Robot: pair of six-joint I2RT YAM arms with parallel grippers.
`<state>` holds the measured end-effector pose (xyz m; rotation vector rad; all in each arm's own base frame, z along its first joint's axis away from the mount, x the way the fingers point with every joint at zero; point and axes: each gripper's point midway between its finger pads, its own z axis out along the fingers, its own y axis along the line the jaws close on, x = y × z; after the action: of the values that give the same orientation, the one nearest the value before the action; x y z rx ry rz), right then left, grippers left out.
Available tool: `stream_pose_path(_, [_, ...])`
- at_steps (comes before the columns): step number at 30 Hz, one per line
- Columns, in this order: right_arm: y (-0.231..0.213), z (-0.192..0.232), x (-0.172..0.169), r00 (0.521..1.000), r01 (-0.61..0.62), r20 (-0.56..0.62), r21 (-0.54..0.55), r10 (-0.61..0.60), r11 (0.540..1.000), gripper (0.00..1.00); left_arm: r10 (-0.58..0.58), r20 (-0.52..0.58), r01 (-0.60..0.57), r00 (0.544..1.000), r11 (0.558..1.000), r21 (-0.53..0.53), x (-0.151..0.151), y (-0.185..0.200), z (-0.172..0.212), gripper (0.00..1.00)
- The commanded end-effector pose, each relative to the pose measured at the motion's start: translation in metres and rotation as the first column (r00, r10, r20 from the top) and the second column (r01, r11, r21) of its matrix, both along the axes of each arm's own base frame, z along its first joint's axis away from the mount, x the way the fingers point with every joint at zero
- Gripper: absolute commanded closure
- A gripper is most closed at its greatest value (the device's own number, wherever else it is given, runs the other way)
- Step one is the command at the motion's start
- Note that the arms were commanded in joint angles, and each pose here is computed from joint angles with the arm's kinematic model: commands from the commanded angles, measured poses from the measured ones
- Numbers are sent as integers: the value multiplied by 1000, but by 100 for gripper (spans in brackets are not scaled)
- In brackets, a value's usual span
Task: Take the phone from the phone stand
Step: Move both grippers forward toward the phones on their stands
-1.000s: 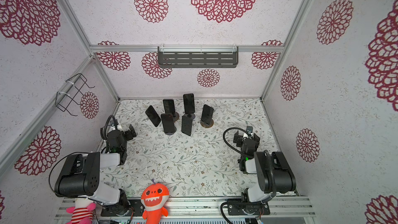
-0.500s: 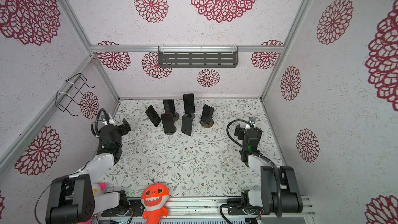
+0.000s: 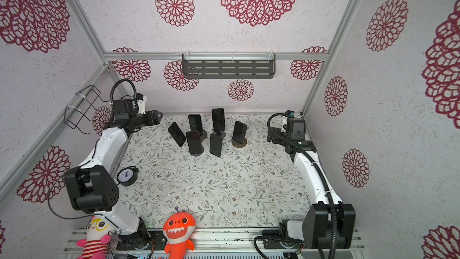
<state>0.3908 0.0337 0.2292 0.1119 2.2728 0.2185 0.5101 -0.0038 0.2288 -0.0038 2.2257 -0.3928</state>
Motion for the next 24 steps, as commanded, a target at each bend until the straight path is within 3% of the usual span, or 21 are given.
stream_pose_path(1, [19, -20, -35, 981, -58, -183, 63, 69, 996, 7, -156, -113, 148, 981, 986, -78, -11, -25, -20, 25])
stream_pose_path(9, [25, -33, -46, 973, -63, -220, 64, 76, 996, 10, -205, -148, 197, 968, 978, -66, 6, -42, -52, 37])
stream_pose_path(13, [21, -33, -48, 974, -48, -220, 40, 56, 998, 10, -193, -167, 189, 967, 981, -36, 6, -44, -61, 48])
stream_pose_path(15, [17, -34, -49, 975, -38, -216, 21, 42, 999, 10, -186, -210, 185, 960, 982, -23, 7, -44, -84, 51])
stream_pose_path(24, [14, -37, -59, 977, -37, -210, -12, 33, 999, 10, -202, -229, 206, 952, 979, -5, 8, -51, -98, 74])
